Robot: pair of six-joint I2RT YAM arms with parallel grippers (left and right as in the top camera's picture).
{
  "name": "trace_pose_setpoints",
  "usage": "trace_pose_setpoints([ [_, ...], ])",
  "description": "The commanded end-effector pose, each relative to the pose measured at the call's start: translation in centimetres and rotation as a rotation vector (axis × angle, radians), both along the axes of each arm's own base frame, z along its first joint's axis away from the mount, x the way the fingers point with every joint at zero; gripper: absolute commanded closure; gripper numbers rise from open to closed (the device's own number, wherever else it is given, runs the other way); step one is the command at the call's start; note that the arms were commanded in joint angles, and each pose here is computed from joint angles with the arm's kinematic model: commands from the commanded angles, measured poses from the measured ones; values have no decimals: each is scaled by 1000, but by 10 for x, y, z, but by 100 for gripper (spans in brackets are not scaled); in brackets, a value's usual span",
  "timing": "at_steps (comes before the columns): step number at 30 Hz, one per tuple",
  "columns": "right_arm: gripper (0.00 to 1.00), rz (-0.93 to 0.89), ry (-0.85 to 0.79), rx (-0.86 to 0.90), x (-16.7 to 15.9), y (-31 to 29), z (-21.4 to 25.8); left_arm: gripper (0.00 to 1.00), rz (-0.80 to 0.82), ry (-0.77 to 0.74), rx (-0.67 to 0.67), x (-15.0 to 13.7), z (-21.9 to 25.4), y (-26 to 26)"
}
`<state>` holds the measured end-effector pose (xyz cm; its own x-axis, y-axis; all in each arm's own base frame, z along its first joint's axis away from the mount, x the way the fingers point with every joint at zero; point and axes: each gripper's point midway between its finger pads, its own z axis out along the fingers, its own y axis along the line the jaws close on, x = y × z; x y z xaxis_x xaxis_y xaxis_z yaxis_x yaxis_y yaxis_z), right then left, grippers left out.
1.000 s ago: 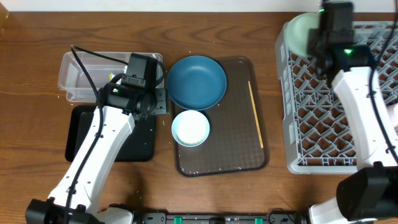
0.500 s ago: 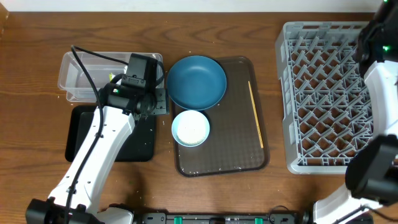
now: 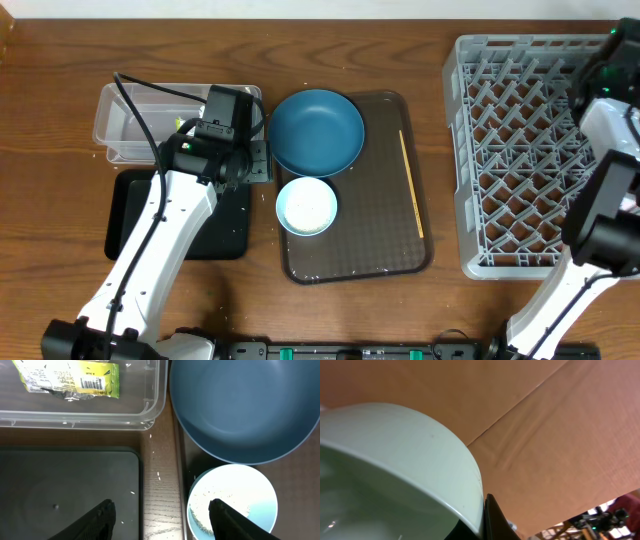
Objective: Sort waste into correct bins and load items into the dishwasher rack
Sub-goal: 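Place the bowl in the rack and release it with the right gripper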
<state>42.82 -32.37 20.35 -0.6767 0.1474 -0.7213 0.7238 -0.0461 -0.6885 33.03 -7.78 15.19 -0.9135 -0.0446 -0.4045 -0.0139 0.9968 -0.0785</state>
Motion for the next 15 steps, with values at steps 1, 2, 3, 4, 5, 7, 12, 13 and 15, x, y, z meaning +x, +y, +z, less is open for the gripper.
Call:
trace_pose_setpoints([
  [1,99,-5,49,-2,7,13,-16,37,2,9,13,0,-5,2],
  [2,99,3,61,2,10,16,-21,37,1,9,12,0,-5,2],
  [3,99,12,70,5,13,19,-26,37,1,9,12,0,-5,2],
  [4,99,23,78,9,17,23,-31,37,1,9,12,0,-5,2],
  [5,98,33,91,13,20,27,-37,37,1,10,12,0,-5,2],
  [7,98,60,120,24,27,35,-46,37,1,10,12,0,-5,2],
  [12,81,131,156,58,39,55,-62,37,1,10,12,0,-5,2],
  [13,76,146,158,65,42,58,-65,37,1,10,12,0,-5,2],
  [15,67,185,183,90,47,64,-71,37,1,10,12,0,-5,2],
])
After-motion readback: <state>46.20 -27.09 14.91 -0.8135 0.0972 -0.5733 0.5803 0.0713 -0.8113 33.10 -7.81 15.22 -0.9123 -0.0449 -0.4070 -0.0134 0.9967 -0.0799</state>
